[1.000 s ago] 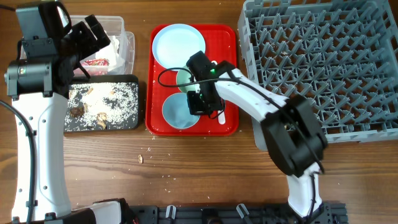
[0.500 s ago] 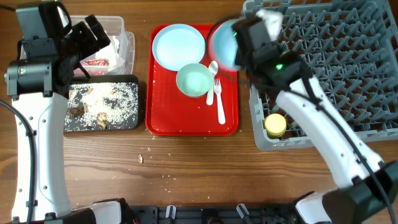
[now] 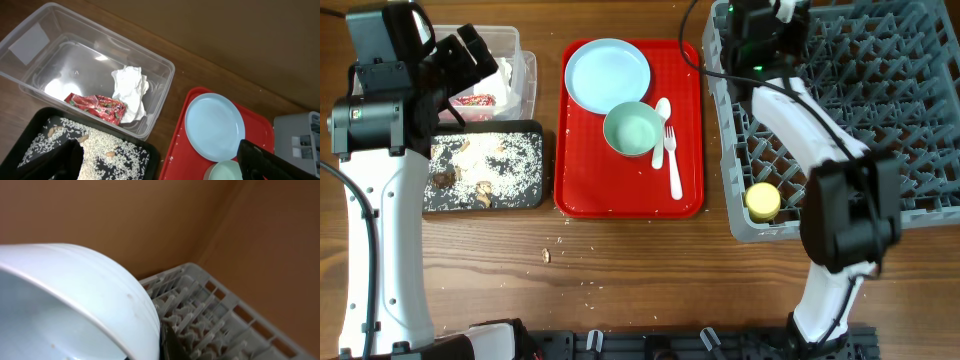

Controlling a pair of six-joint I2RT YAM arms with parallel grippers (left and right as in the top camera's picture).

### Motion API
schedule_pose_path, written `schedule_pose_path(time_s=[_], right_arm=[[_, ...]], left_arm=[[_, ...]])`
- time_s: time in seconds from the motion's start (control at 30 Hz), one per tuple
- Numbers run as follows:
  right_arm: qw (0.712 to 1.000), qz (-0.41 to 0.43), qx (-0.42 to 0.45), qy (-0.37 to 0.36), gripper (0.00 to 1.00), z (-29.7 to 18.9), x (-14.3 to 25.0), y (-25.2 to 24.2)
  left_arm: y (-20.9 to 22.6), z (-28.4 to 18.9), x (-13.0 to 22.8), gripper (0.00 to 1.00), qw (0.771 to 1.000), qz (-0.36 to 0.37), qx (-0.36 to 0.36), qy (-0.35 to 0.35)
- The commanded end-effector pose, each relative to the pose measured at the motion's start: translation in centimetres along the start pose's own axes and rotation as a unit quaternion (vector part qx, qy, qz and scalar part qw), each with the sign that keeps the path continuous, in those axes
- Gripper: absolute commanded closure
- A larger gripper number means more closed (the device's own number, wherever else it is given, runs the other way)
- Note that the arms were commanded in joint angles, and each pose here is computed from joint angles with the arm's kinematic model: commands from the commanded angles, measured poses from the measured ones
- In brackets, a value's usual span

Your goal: Sort waste into correct bins and load items into the dishwasher rack

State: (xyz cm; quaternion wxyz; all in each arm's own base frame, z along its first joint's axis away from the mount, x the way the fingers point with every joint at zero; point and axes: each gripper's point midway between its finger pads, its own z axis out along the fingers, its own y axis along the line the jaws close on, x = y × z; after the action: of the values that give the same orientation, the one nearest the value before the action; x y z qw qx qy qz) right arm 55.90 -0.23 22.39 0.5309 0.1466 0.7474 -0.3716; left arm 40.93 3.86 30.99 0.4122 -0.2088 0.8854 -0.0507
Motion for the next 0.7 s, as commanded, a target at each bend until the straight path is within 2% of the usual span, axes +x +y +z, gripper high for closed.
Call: schedule_pose_path(time_s=[0.0,0.23,0.4,0.47,0.5,0.57,0.63,0.67], right_arm=[[0.991,-0.125,0.038,0.007,0.96,0.8,1.9,0.7],[0.983,-0.177,0.036,0.029,0.96,1.6,5.5,2.6],[0.978,-0.203,0.022,0.033,0.94,0.5,6.1,3.7],[0.978,-0.205,0.016,0.028,0.85,-0.2,6.0,4.3],[0.978,-0.208,0.012,0.026,0.76,-0.6,5.9,4.7],[0.975,-0.219,0.000,0.022,0.47,-1.7,6.0,5.6],[0.973,-0.232,-0.005,0.021,0.28,-2.7,6.1,6.3],[0.972,-0.236,-0.004,0.020,0.22,-3.2,6.1,6.4]], left_arm=[[-0.1,0.1,-0.3,0.00,1.000,0.003,0.003,-0.001],[-0.1,0.1,-0.3,0.00,1.000,0.003,0.003,-0.001],[-0.1,0.1,-0.3,0.00,1.000,0.003,0.003,-0.001],[-0.1,0.1,-0.3,0.00,1.000,0.003,0.003,-0.001],[-0.1,0.1,-0.3,0.00,1.000,0.003,0.003,-0.001],[-0.1,0.1,-0.3,0.00,1.000,0.003,0.003,-0.001],[-0.1,0.1,-0.3,0.00,1.000,0.003,0.003,-0.001],[-0.1,0.1,-0.3,0.00,1.000,0.003,0.003,-0.001]])
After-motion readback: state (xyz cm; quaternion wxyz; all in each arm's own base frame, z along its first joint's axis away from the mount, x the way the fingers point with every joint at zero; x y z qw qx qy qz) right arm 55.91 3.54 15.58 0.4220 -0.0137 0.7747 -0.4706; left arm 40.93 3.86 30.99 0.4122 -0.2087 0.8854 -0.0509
